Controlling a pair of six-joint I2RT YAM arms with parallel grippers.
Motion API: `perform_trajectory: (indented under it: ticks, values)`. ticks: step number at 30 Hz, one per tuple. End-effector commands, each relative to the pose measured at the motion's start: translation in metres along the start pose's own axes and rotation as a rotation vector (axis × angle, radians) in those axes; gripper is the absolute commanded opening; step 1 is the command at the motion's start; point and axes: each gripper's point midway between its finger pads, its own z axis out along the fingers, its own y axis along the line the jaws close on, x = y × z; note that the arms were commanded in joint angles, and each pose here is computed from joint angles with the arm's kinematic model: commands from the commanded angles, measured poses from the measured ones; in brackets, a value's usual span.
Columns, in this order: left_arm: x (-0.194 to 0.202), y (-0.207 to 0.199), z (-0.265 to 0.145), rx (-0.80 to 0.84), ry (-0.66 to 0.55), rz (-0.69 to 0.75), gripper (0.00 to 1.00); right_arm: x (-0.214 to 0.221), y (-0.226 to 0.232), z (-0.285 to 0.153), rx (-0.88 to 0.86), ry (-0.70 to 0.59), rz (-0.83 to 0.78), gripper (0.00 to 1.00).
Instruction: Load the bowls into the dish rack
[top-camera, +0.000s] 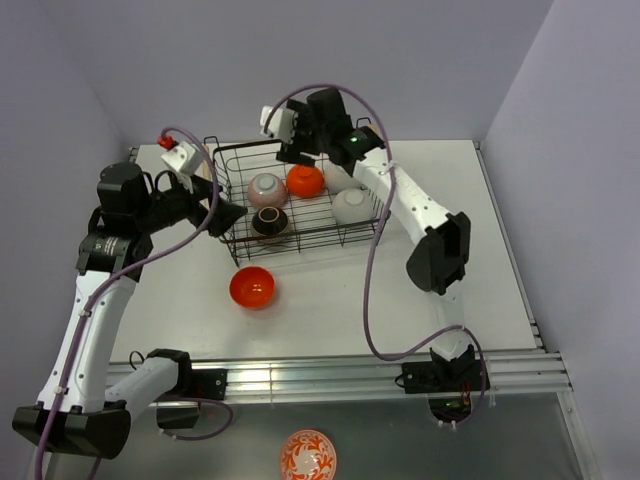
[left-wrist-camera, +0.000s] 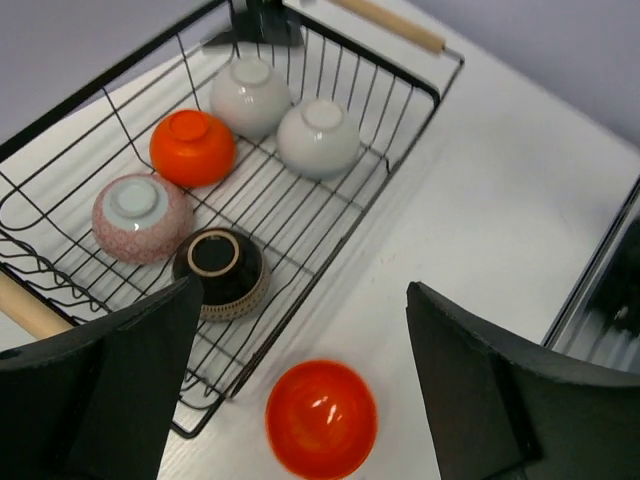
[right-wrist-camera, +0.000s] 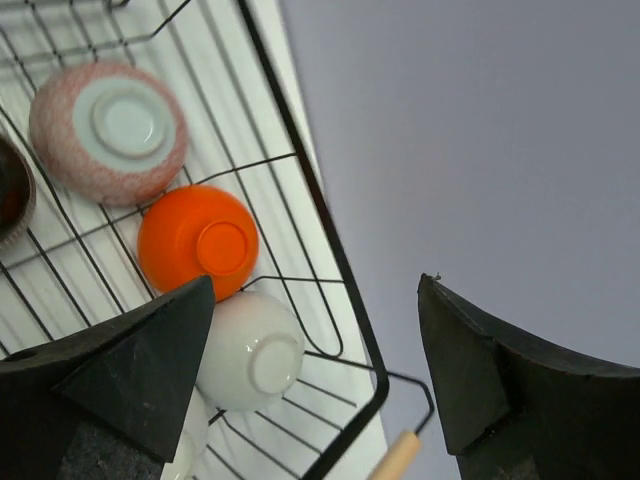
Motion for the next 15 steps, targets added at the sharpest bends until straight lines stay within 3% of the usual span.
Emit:
perform_trajectory:
  ticks: [1, 6, 15]
  values:
    - [0.036, -0.02, -0.016, 0.146, 0.093, 0.261, 0.88, -0.042, -0.063, -0.076, 0.158, -0.15, 0.19, 0.9]
    - [0.099, -0.038, -0.041, 0.298, 0.269, 0.426, 0.86, -0.049, -0.067, -0.141, 0.146, -0.197, 0.403, 0.94]
    - [0.21, -0.039, -0.05, 0.44, 0.642, 0.614, 0.82, -0.031, -0.017, -0.22, 0.002, -0.215, 0.763, 1.0]
